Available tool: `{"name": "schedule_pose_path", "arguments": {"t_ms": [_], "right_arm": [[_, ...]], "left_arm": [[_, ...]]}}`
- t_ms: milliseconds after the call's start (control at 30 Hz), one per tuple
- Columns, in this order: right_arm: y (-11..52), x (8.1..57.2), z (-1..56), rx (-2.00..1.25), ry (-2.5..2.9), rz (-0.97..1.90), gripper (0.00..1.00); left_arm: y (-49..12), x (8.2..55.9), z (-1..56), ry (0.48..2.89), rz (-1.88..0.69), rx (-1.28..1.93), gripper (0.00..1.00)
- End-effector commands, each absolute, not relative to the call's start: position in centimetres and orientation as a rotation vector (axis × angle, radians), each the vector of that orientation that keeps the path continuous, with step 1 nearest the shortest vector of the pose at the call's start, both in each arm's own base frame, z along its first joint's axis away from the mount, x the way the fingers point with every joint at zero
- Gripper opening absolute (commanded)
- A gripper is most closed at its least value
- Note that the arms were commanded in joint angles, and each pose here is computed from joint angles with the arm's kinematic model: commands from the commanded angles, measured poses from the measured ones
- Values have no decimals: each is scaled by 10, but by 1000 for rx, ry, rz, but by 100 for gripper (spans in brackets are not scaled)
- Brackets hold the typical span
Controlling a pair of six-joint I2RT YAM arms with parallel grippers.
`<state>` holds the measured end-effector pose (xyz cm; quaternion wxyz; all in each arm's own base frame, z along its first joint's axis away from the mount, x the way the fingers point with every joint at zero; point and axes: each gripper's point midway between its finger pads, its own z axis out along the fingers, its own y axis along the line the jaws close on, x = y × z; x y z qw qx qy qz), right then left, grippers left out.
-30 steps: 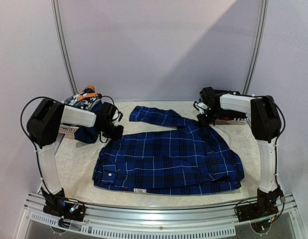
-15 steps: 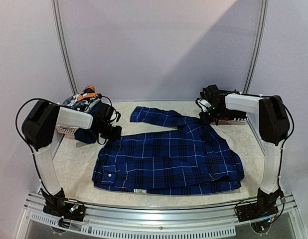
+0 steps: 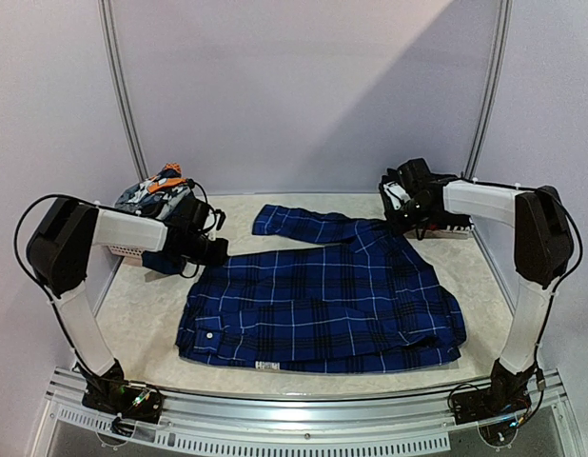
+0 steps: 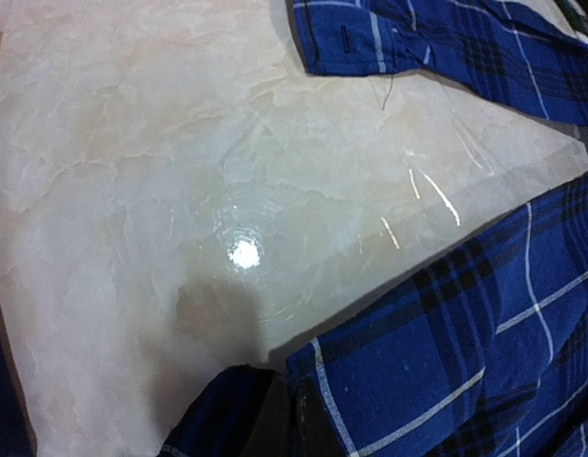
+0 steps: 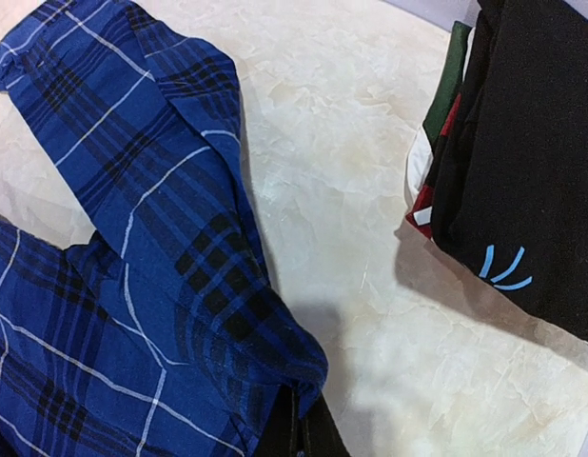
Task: Fold and stack the mixed laundry pile
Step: Fold the 1/3-folded shirt at the center of the board.
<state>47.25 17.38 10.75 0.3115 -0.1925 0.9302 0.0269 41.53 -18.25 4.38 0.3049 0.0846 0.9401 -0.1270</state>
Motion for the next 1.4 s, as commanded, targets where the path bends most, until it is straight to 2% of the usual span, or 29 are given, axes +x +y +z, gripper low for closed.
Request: {"name": "schedule_pose_path", "arguments": {"t_ms": [0,600,933,1367], "right_arm": [[175,468,129,-466,2395,104,0],[168,429,151,-379,2352,180,0],[166,390,152,-382,2377,150,0],[169,332,122,-403,2469,99,2]], "left_arm": [[-178,417,65,2409,-348,191,0],[-169,402,93,2256,-382,140,0],[-166,375,90,2245,-408,144,0],[-165,328,76,2271,-373,168,0]]}}
